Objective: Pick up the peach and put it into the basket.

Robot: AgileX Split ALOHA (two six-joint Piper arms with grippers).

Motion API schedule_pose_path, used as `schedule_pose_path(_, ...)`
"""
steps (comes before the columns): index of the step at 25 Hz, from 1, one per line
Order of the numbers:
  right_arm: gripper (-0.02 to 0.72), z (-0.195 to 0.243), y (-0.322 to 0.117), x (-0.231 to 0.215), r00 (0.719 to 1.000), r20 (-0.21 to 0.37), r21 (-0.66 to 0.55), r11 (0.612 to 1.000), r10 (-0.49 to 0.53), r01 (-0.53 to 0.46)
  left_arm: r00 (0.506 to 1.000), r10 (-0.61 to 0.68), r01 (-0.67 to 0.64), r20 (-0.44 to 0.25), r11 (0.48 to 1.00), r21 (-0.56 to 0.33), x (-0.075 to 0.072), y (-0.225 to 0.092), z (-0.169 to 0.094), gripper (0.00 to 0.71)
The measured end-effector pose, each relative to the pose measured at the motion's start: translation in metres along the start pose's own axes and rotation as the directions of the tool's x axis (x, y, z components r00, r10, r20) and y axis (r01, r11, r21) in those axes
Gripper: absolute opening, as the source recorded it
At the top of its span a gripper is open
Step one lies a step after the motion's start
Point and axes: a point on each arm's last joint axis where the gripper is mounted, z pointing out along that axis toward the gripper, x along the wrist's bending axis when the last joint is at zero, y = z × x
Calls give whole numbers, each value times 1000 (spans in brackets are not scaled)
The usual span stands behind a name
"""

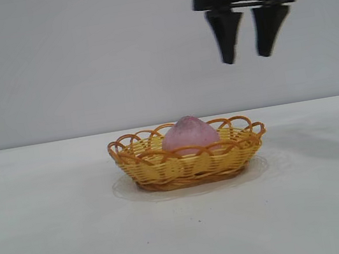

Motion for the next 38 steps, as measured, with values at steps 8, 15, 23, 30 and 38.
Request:
schedule_pose_path(8, 459, -6, -20, -85, 973, 43, -6, 974, 227, -227, 1000, 0, 0, 0, 1000, 0, 0, 0, 0, 408)
schedule_pose_path(15, 459, -20, -33, -119, 943, 58, -34, 945, 327, -325, 1000, 0, 0, 0, 1000, 0, 0, 0, 0, 408)
schedule_pose_path(23, 459, -126, -53, -98, 945, 66, -231, 926, 320, -297, 1000, 0, 0, 0, 1000, 0, 0, 0, 0, 408)
schedule_pose_path(30, 459, -180, -129, -58, 945, 68, -251, 923, 319, -293, 1000, 0, 0, 0, 1000, 0, 0, 0, 0, 408)
schedule_pose_path(38, 459, -194, -245, -7, 945, 78, -245, 925, 318, -291, 1000, 0, 0, 0, 1000, 0, 0, 0, 0, 408)
